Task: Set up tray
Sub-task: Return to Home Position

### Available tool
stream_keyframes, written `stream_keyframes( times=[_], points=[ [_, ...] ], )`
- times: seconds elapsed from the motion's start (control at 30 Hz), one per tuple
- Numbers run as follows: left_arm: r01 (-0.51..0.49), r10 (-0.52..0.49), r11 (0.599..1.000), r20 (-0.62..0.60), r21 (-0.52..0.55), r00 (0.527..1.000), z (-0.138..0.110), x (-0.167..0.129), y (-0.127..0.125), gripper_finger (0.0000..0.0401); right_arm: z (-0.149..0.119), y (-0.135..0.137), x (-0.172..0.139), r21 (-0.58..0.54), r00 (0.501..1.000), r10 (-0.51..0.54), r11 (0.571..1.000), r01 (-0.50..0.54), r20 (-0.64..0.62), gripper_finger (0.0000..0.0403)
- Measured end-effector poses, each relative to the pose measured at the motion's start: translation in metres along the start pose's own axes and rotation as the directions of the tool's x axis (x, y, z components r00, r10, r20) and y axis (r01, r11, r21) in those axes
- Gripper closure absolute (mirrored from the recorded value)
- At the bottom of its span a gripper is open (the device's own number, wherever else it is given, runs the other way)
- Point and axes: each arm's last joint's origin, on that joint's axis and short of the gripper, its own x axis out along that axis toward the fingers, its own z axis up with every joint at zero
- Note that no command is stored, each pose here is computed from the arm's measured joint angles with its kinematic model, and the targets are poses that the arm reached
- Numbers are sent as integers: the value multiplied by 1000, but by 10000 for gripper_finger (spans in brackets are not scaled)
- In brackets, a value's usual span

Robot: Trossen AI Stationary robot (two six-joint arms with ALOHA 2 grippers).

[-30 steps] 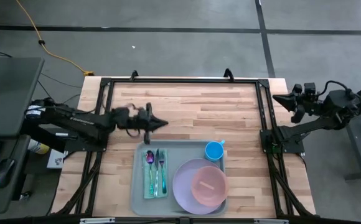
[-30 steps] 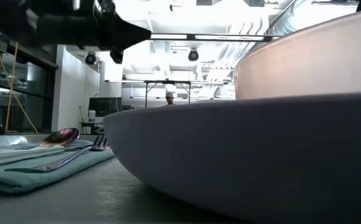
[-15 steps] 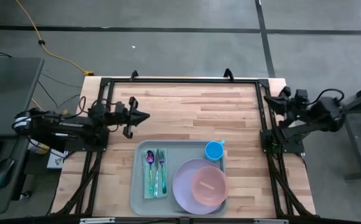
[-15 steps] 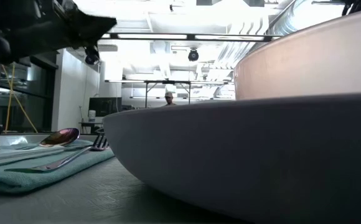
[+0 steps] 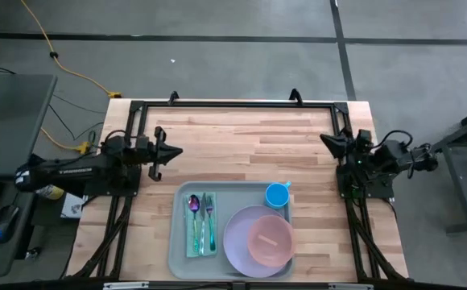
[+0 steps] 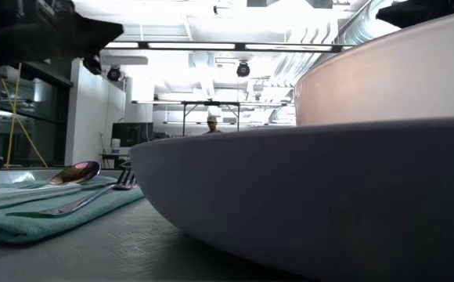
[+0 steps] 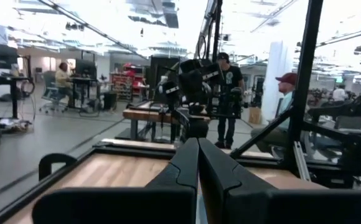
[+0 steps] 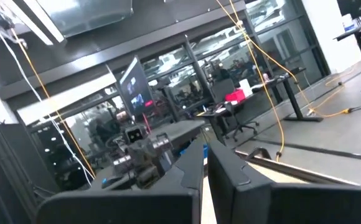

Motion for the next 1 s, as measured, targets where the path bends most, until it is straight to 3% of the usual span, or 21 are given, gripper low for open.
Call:
stream_keyframes(
  times=[0.3,0.5,0.73,1.0],
  points=[
    [-44,45,999,-28,24,999,1,-31,-6,357,-25,-8,2,6,998,-61,998,61,-9,403],
    [-63,70,996,-122,60,990,-8,-28,-8,357,-27,-9,2,-6,995,-97,995,97,-2,403],
    [-198,238,957,-181,211,954,-16,-28,-10,357,-29,-10,2,-67,992,-127,990,126,-8,403],
    [-87,140,967,-213,239,967,-18,-28,-14,357,-30,-10,2,-69,994,-108,992,106,-23,403]
  ],
)
